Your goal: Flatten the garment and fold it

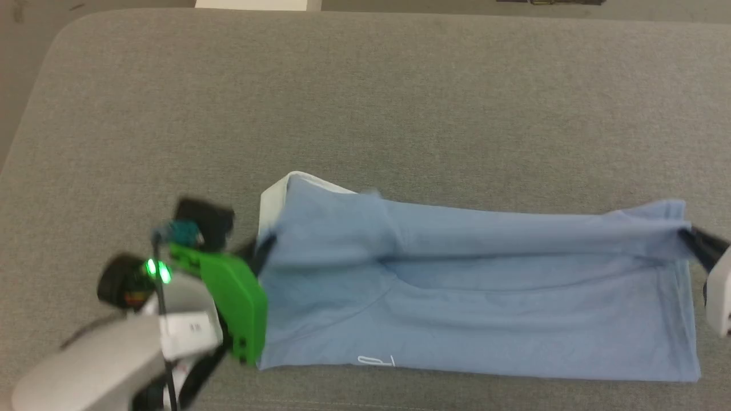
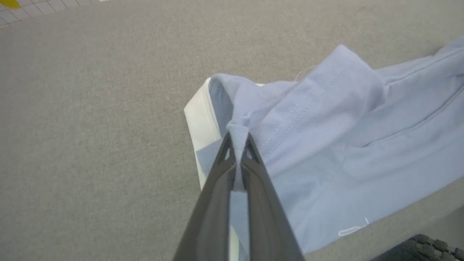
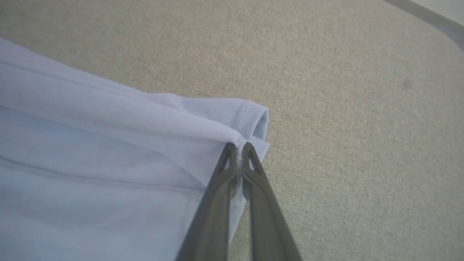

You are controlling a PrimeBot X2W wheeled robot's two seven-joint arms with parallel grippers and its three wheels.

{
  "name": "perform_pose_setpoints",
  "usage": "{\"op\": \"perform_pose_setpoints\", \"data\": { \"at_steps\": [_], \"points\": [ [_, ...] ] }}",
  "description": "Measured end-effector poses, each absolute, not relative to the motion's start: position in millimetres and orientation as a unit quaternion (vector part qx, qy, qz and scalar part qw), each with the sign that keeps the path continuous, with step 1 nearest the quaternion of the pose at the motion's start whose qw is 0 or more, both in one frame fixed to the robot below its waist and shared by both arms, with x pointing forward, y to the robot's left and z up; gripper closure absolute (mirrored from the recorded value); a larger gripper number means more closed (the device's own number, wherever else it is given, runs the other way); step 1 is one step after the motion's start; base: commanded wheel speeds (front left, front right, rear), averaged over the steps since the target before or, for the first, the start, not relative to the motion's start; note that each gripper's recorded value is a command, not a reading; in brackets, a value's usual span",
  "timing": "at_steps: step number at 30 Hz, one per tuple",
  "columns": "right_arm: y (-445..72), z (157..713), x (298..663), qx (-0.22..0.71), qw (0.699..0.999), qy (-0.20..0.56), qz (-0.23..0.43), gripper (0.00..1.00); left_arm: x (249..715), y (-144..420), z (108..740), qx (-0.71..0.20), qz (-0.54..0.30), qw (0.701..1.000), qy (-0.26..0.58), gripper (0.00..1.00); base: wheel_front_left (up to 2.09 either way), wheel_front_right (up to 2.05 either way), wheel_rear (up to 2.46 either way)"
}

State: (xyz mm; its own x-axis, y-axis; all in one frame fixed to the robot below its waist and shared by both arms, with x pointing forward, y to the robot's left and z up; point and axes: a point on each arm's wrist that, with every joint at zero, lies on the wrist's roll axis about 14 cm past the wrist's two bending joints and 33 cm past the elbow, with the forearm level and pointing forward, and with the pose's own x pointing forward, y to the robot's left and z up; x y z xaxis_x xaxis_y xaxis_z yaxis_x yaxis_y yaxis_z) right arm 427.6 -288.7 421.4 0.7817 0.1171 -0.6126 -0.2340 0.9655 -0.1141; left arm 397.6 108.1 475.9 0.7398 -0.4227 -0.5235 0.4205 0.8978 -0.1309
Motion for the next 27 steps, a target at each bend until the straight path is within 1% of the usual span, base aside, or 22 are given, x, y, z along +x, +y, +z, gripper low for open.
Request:
{"op": "perform_pose_setpoints", "data": {
  "at_steps": [5, 10, 18, 22, 23, 24, 25, 27],
  "points": [
    [-288, 399, 402, -0.119, 0.919, 0.361, 0.102, 1.00, 353, 108, 436, 0.001, -0.245, 0.897, 0.368, 1.00, 0.00, 0.00, 0.00],
    [-294, 381, 385, -0.159, 0.895, 0.403, 0.105, 1.00, 338, 110, 405, 0.019, -0.256, 0.876, 0.409, 1.00, 0.00, 0.00, 0.00],
    [-292, 372, 374, -0.185, 0.871, 0.441, 0.116, 1.00, 334, 107, 381, 0.033, -0.270, 0.860, 0.431, 1.00, 0.00, 0.00, 0.00],
    [-291, 372, 369, -0.194, 0.863, 0.451, 0.122, 1.00, 335, 107, 375, 0.039, -0.274, 0.858, 0.433, 1.00, 0.00, 0.00, 0.00],
    [-290, 373, 368, -0.194, 0.863, 0.450, 0.123, 1.00, 336, 106, 376, 0.038, -0.273, 0.860, 0.429, 0.98, 0.00, 0.00, 0.00],
    [-290, 375, 368, -0.195, 0.864, 0.448, 0.123, 0.49, 337, 105, 376, 0.039, -0.273, 0.862, 0.424, 0.45, 0.00, 0.00, 0.00],
    [-289, 377, 368, -0.193, 0.866, 0.445, 0.122, 0.00, 338, 105, 377, 0.040, -0.271, 0.865, 0.420, 0.00, 0.00, 0.00, 0.00],
    [-287, 382, 366, -0.187, 0.870, 0.439, 0.123, 0.00, 343, 104, 383, 0.038, -0.267, 0.875, 0.403, 0.00, 0.00, 0.00, 0.00]
  ]
}}
